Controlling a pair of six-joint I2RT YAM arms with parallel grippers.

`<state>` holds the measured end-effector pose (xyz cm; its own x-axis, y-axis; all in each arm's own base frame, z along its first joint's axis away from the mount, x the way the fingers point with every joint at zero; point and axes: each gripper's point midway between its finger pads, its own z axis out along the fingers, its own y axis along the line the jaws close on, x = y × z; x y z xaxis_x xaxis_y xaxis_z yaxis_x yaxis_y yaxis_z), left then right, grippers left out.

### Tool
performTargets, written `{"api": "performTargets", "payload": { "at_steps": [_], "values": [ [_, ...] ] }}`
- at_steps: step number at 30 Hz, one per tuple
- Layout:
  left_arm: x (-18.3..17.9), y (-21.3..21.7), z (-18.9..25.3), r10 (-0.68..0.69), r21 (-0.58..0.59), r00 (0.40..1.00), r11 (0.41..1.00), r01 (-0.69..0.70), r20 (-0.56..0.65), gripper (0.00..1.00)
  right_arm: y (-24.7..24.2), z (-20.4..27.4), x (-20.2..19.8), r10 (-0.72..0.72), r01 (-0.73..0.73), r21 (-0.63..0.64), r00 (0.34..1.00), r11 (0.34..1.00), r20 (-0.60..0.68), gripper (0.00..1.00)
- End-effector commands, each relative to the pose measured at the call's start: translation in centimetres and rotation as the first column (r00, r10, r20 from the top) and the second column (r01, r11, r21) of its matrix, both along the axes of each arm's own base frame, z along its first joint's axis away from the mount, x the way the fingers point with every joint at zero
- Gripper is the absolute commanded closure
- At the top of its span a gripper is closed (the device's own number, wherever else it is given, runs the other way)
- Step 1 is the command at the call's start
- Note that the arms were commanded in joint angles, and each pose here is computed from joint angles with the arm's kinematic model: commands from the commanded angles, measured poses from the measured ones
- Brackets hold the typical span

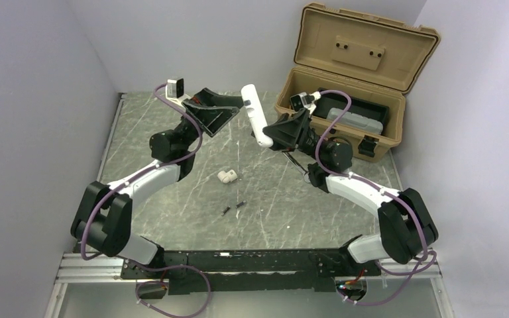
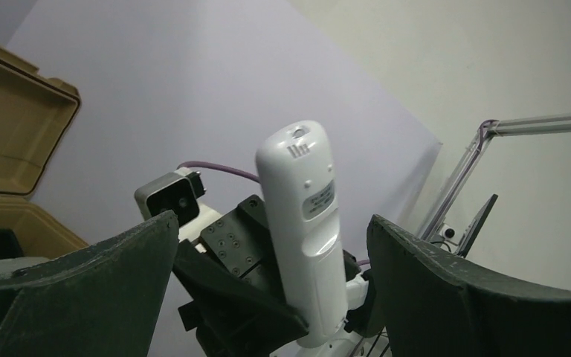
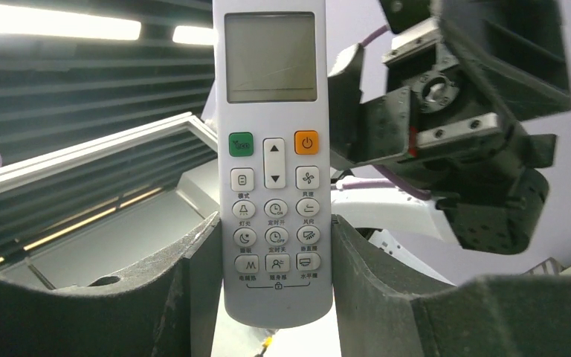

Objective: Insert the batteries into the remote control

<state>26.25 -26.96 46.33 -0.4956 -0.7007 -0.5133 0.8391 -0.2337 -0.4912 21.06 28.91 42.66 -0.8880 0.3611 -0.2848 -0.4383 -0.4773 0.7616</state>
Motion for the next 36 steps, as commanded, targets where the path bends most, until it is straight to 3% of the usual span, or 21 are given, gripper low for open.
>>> {"api": "performTargets", "payload": {
  "at_steps": [1,7,11,16,27,32,34,36],
  "values": [
    [-3.4,0.8,2.8,-0.021,-0.08,0.983,0.996,0.036,0.18,0.01,-3.3,4.7,-5.6,-0.01,-0.039,0.173,0.961,0.984,0.275,1.0],
    [-3.7,-0.6,3.7,-0.077,-0.074,0.975,0.993,0.094,0.21,0.02,-2.6,3.9,-5.7,0.016,-0.058,0.16,0.968,0.985,0.251,1.0],
    [-4.5,-1.1,4.6,-0.1,-0.076,0.965,0.99,0.122,0.24,0.1,-2.6,3.5,-5.6,0.017,-0.056,0.157,0.971,0.986,0.239,1.0],
    [-4.9,-1.4,4.7,-0.121,-0.074,0.963,0.987,0.143,0.241,0.32,-2.6,3.6,-5.6,0.019,-0.058,0.159,0.972,0.986,0.235,1.0],
    [-6.2,-2.0,5.2,-0.166,-0.059,0.948,0.98,0.189,0.271,0.6,-2.4,3.3,-5.1,0.019,-0.053,0.164,0.979,0.985,0.205,1.0],
    [-6.8,-2.0,5.3,-0.176,-0.058,0.945,0.978,0.199,0.277,0.79,-2.3,2.8,-4.6,0.013,-0.043,0.162,0.983,0.986,0.184,1.0],
    [-7.0,-2.0,5.3,-0.177,-0.058,0.944,0.978,0.2,0.277,0.89,-2.2,2.6,-4.4,0.012,-0.041,0.16,0.984,0.986,0.176,0.9],
    [-7.1,-2.0,5.2,-0.182,-0.057,0.944,0.977,0.205,0.275,0.99,-2.2,2.6,-4.2,0.006,-0.035,0.16,0.984,0.987,0.177,0.73]
  ]
}}
